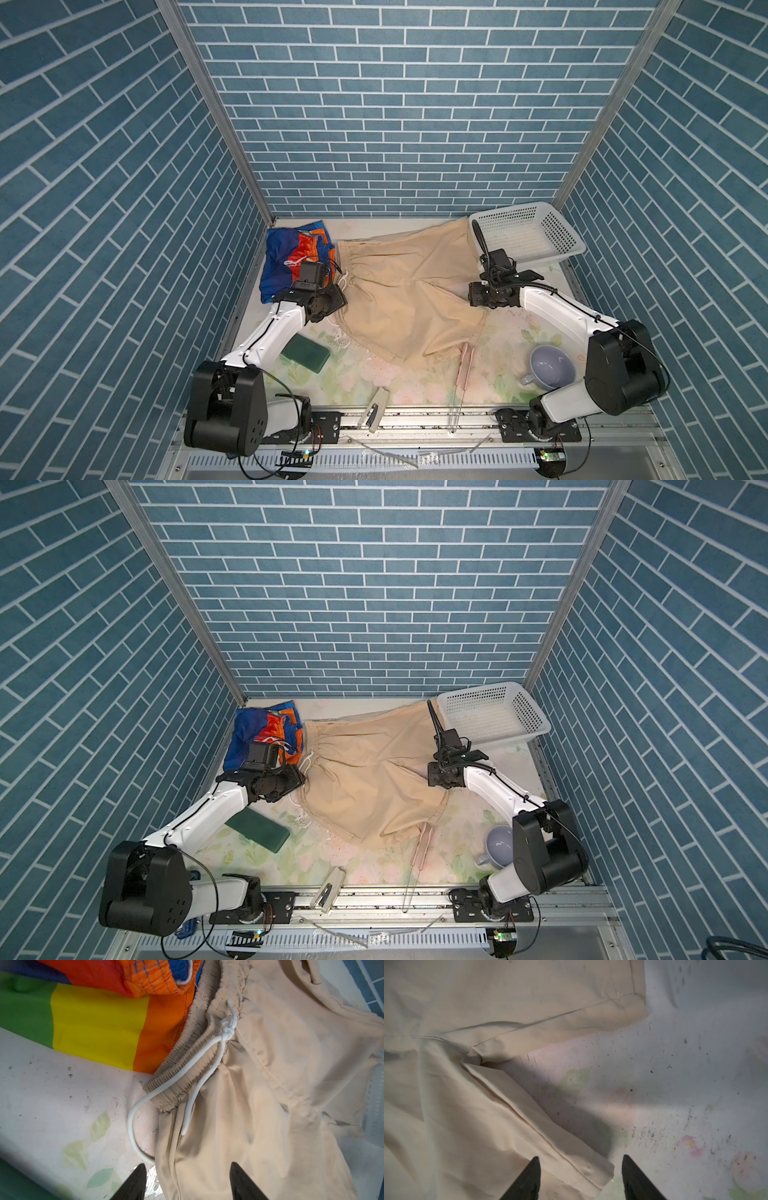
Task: Fold and stack the shorts
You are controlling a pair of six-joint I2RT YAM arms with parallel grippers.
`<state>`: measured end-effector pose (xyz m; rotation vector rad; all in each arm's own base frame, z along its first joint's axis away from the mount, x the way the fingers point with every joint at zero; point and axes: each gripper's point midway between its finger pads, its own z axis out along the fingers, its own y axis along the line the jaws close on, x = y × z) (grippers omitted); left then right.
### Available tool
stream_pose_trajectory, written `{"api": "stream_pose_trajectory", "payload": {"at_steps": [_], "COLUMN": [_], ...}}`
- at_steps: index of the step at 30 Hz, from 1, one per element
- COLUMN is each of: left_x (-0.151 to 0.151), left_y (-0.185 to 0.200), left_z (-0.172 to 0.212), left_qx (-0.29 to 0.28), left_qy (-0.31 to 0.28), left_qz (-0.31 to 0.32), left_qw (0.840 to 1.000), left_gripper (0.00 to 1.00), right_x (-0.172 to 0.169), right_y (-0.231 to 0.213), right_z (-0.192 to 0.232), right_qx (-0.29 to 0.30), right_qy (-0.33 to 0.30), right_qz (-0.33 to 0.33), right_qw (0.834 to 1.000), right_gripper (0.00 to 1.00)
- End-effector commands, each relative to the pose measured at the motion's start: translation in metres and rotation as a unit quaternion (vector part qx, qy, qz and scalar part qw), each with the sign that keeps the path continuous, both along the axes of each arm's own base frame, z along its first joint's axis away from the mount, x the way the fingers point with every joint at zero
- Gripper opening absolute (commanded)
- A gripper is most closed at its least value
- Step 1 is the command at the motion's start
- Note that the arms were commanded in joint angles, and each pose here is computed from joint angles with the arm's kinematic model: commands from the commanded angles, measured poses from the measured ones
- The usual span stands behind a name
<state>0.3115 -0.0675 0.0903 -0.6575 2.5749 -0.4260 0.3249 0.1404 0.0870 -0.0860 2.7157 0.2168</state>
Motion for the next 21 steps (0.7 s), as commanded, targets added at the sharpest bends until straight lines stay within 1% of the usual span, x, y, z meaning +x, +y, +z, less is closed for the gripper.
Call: {"api": "stream_pose_trajectory", "payload": {"at_steps": [1,4,8,9,10,11,12,13,14,16,17,19,21], "left_x": [-0.007,-0.009,-0.008,-0.007,-0.005,-0.004,-0.002,0.0,0.002,0.007,0.009,0.013,0.018], "left_y": [0.001,0.004,0.002,0.001,0.0,-0.001,-0.002,-0.003,-0.005,-0.007,-0.008,-0.007,-0.008], "left_z": [-0.016,-0.026,-0.039,-0.043,-0.046,-0.05,-0.053,-0.056,-0.058,-0.062,-0.064,-0.066,-0.068], "left_qx": [0.01,0.017,0.011,0.01,0.009,0.008,0.005,0.001,-0.002,-0.005,-0.004,0.0,0.001], "left_qy": [0.017,0.027,0.039,0.04,0.042,0.045,0.048,0.049,0.05,0.049,0.051,0.054,0.053], "left_qz": [-0.002,0.001,0.005,0.005,0.006,0.007,0.007,0.007,0.006,0.003,0.002,0.003,0.003], "left_qw": [1.0,0.999,0.999,0.999,0.999,0.999,0.999,0.999,0.999,0.999,0.999,0.999,0.999], "left_gripper": [0.65,0.65,0.65,0.65,0.64,0.64,0.64,0.63,0.61,0.55,0.54,0.54,0.54], "right_x": [-0.011,-0.013,-0.011,-0.008,-0.003,0.002,0.009,0.018,0.025,0.044,0.053,0.073,0.092], "right_y": [0.006,0.014,0.023,0.024,0.026,0.026,0.026,0.027,0.027,0.027,0.026,0.022,0.012], "right_z": [-0.026,-0.041,-0.054,-0.057,-0.058,-0.058,-0.057,-0.056,-0.054,-0.049,-0.046,-0.038,-0.032], "right_qx": [0.03,0.056,0.077,0.079,0.08,0.081,0.082,0.085,0.087,0.084,0.081,0.062,0.028], "right_qy": [0.051,0.075,0.089,0.089,0.086,0.082,0.076,0.069,0.063,0.048,0.042,0.025,0.003], "right_qz": [-0.02,-0.021,-0.021,-0.021,-0.021,-0.022,-0.026,-0.028,-0.031,-0.035,-0.036,-0.038,-0.043], "right_qw": [0.998,0.995,0.993,0.993,0.993,0.993,0.993,0.994,0.994,0.995,0.995,0.997,0.999], "right_gripper": [0.62,0.58,0.57,0.52,0.43,0.31,0.15,0.04,0.0,0.0,0.0,0.0,0.0]}}
